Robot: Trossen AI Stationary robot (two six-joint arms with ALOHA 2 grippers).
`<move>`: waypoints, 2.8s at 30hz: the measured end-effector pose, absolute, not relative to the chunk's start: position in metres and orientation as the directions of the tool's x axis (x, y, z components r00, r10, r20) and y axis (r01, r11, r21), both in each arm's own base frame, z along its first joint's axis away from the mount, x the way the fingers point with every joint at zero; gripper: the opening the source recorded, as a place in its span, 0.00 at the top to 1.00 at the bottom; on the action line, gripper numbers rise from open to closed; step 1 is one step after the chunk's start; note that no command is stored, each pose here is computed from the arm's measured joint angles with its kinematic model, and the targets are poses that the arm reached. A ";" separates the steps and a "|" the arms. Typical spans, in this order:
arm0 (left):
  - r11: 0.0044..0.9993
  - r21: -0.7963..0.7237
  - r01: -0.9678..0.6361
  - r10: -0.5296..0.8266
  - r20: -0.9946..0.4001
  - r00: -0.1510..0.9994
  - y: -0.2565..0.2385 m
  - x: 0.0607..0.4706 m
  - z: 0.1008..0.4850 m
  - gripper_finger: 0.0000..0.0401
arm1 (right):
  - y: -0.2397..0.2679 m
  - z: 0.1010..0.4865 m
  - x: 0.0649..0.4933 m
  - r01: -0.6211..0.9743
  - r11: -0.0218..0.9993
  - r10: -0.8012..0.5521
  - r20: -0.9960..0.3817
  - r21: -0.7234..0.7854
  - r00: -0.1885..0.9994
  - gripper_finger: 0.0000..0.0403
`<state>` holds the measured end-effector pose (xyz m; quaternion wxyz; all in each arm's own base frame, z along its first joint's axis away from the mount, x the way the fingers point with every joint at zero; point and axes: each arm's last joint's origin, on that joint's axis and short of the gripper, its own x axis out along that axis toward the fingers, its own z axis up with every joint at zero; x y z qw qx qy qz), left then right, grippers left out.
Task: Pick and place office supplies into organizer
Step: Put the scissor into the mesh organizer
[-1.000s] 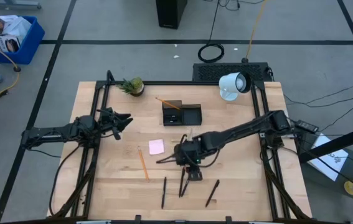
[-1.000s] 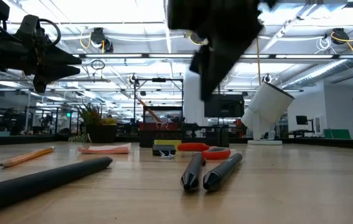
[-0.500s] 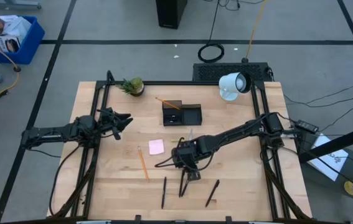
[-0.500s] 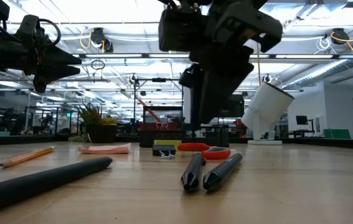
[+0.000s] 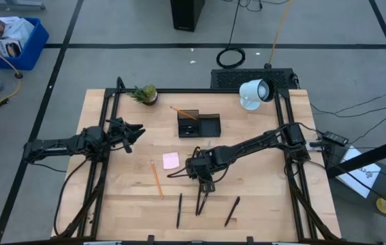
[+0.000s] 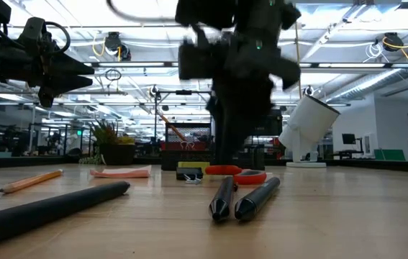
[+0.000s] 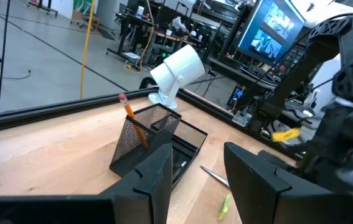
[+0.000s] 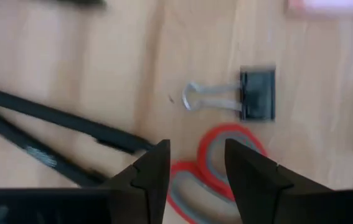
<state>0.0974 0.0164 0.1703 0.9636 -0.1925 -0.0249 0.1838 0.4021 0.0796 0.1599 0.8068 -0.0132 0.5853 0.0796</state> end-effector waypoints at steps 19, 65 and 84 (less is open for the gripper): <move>0.858 -0.380 -0.344 0.364 -0.022 0.931 0.016 0.097 0.170 0.63 | 0.077 0.144 0.399 -0.115 0.992 0.082 -0.949 0.049 0.303 0.65; 0.859 -0.381 -0.344 0.363 -0.022 0.932 0.016 0.097 0.170 0.63 | 0.077 0.237 0.413 -0.060 0.998 0.058 -0.548 0.016 0.835 0.93; 0.859 -0.380 -0.344 0.363 -0.023 0.932 0.016 0.097 0.170 0.63 | -0.024 0.270 0.346 -0.014 0.922 -0.113 0.304 0.386 0.946 0.91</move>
